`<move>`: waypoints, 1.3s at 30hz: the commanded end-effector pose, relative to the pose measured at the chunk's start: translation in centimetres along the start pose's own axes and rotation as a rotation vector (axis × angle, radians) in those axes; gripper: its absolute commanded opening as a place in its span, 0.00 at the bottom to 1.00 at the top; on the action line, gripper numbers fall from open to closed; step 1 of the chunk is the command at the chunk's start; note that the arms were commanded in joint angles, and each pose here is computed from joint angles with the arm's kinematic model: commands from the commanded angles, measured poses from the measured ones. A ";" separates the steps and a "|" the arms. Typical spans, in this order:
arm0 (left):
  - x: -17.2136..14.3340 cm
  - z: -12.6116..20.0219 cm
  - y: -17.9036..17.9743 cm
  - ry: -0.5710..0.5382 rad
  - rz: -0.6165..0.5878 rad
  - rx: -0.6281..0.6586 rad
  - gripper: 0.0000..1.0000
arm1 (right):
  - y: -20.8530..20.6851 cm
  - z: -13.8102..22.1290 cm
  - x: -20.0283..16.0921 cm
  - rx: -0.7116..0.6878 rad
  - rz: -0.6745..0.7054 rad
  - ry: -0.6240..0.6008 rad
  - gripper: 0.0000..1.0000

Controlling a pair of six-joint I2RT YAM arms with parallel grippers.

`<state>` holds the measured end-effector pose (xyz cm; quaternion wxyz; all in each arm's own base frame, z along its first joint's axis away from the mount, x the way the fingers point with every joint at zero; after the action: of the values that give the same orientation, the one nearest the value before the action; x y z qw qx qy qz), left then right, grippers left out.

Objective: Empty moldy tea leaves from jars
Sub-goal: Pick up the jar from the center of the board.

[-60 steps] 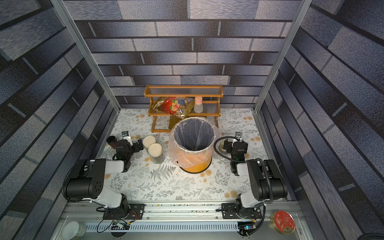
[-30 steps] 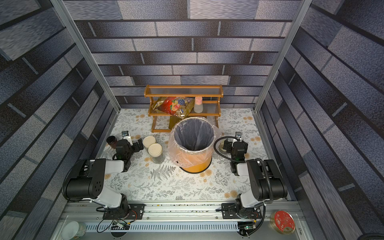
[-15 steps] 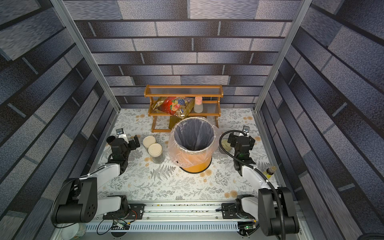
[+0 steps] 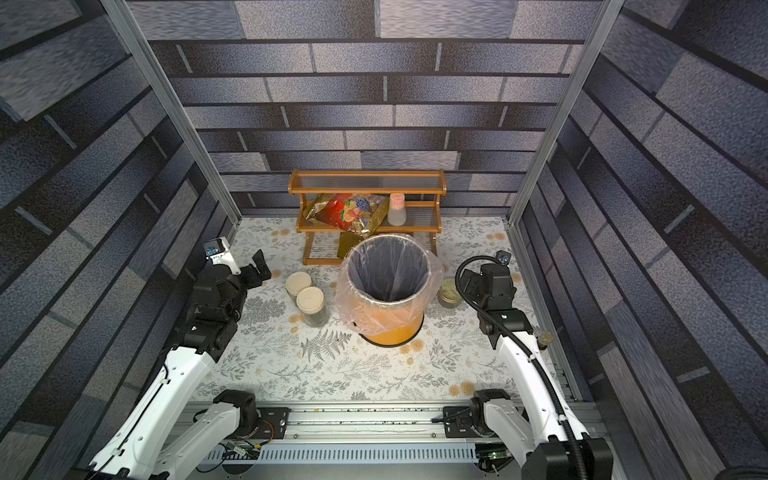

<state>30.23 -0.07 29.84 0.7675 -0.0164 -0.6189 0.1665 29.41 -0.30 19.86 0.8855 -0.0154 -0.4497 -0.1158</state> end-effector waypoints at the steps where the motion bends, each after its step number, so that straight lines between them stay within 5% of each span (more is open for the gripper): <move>1: -1.5 1.7 0.6 0.119 0.025 0.071 1.00 | 0.6 1.0 -3.2 0.063 -0.012 0.172 1.00; 18: -3.6 5.3 -4.6 0.288 -0.031 -0.214 1.00 | 2.4 -2.5 -7.3 0.114 0.013 0.363 1.00; 39: -3.8 6.9 -4.5 0.327 -0.130 -0.246 1.00 | 5.6 -8.9 -7.1 0.100 0.159 0.505 1.00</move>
<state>24.23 -6.37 28.25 0.8599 -0.0971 -0.4981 0.0546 32.90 5.23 9.30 0.9742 0.0369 -0.2199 -0.0353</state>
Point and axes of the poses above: each gripper's point midway between its finger pads, its own z axis back along the fingers, its own y axis along the line the jaws close on, x = y × z, the point moved 2 cm from there along z, back along the fingers, and after that the axes turned 6 degrees about z, right-handed, at the moved point
